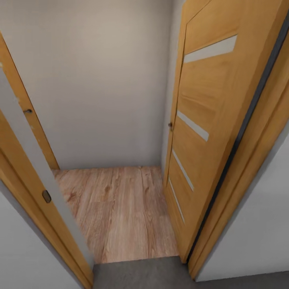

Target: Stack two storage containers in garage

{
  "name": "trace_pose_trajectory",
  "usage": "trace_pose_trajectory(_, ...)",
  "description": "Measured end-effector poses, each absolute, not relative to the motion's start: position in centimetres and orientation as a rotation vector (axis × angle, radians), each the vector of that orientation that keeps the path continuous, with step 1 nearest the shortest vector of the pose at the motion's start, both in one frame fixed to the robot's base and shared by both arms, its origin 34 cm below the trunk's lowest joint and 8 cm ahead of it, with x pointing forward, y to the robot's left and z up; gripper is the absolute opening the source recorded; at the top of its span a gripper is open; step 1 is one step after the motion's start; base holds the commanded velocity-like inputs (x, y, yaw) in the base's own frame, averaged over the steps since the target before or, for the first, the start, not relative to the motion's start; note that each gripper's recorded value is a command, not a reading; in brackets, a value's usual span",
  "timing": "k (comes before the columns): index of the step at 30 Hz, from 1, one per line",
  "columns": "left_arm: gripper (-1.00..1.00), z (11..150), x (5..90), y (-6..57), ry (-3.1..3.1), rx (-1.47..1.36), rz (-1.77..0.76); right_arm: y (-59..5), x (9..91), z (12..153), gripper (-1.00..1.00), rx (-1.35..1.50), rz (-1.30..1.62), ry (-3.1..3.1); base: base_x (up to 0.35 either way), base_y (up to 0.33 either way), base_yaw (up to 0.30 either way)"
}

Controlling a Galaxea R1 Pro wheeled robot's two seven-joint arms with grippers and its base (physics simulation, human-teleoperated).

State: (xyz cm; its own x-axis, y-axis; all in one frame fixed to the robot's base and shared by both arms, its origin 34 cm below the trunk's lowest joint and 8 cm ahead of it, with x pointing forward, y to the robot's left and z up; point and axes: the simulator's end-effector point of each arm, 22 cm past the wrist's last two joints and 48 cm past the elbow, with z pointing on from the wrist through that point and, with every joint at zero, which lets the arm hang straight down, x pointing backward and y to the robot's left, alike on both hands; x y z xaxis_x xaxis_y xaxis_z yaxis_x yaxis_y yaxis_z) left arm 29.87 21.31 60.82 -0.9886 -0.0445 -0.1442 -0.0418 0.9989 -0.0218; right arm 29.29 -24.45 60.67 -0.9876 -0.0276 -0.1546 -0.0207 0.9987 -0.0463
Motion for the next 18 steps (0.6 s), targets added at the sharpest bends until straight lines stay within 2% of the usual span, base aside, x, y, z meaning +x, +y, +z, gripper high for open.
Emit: trace_pose_trajectory(18, 1.00, 60.81, 29.87, 21.32, 2.996, -0.065, -0.027, -24.44, 29.30, 60.67, 1.00, -0.036, -0.067, 2.985, 0.198, -0.176, 0.260)
